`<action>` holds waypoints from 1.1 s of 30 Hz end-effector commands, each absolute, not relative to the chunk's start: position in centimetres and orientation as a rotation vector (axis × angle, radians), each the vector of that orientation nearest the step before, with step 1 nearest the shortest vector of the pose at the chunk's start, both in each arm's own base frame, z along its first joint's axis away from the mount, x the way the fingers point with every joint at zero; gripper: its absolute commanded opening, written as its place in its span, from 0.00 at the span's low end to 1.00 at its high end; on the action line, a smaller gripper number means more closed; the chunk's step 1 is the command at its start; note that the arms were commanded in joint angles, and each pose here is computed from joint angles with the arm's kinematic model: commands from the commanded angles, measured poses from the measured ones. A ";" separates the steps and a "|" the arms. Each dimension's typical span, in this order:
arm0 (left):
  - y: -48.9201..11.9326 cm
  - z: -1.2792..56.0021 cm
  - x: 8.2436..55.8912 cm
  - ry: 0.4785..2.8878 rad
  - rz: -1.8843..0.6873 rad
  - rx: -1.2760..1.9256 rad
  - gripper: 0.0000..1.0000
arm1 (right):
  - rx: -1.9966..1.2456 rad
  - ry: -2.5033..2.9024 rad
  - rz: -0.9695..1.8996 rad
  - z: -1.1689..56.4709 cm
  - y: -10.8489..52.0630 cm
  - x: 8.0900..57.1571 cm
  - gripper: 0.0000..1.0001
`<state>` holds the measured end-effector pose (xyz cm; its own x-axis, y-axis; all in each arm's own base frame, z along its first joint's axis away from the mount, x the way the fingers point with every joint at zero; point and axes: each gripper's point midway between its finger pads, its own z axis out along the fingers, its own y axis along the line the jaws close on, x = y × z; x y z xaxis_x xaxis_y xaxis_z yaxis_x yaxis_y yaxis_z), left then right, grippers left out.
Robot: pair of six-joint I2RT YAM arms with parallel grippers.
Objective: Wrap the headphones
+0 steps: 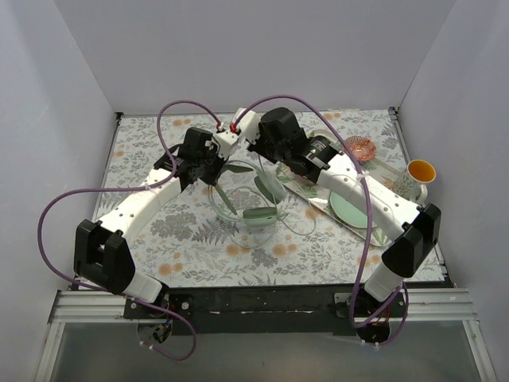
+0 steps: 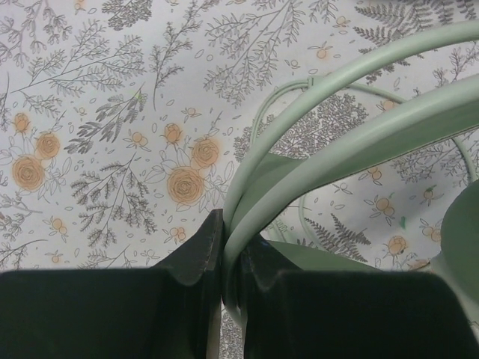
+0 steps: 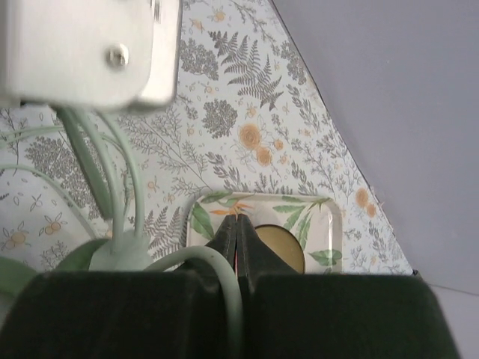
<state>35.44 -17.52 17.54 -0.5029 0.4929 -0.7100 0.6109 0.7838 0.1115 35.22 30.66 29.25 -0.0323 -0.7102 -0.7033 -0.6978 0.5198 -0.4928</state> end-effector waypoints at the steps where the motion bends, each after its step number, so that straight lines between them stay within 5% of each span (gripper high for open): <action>1: -19.8 19.2 33.9 2.133 -0.288 0.885 0.00 | -1.172 1.652 0.010 31.8 33.0 37.1 0.01; 22: -24.4 27.3 29.4 2.038 -0.735 0.861 0.00 | -1.145 1.741 0.702 26.7 34.6 38.0 0.08; 33: -24.3 34.2 31.5 1.985 -0.778 0.613 0.00 | -1.122 1.628 1.015 26.3 35.2 35.3 0.41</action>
<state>31.66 -24.28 28.32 -0.5126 0.2638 -0.8171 0.7042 0.6737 -0.2243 36.96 34.10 22.09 -0.2788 -0.3619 -0.8896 -0.9185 0.3708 0.1371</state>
